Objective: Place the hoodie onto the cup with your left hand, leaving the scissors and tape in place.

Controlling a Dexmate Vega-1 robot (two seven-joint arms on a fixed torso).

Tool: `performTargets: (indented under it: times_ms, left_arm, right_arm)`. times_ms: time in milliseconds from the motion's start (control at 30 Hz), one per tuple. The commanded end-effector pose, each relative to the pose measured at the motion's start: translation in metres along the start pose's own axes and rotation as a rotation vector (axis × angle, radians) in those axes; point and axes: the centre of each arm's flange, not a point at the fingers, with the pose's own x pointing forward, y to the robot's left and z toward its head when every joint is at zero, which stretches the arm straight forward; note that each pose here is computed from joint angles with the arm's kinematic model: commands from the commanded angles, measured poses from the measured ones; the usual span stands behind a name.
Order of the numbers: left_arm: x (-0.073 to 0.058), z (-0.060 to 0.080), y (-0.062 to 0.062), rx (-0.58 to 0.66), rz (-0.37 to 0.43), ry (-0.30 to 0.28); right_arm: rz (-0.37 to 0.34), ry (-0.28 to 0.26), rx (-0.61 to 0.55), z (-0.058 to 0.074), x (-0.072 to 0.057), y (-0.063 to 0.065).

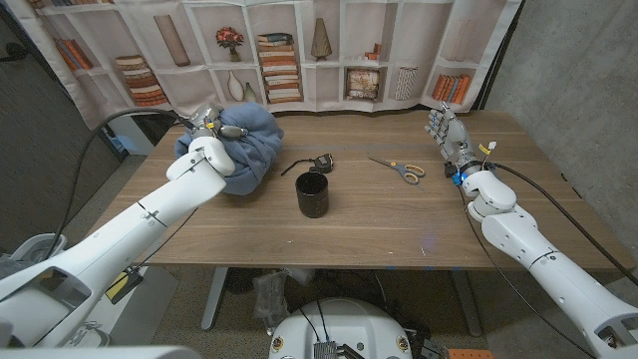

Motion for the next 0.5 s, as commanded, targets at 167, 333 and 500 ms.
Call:
performTargets:
  times_ms: [167,333,500]
  left_arm:
    - [0.001,0.008,0.009,-0.029,0.019,-0.016]
    - [0.002,0.012,0.012,-0.036,0.025,-0.025]
    - [0.002,0.017,0.017,-0.049,0.032,-0.035]
  right_arm:
    - [-0.008,-0.004,0.001,0.003,-0.004,-0.001]
    - [-0.006,-0.006,-0.002,0.003,-0.005,-0.001]
    - [-0.012,-0.007,0.002,0.003,-0.006,-0.002]
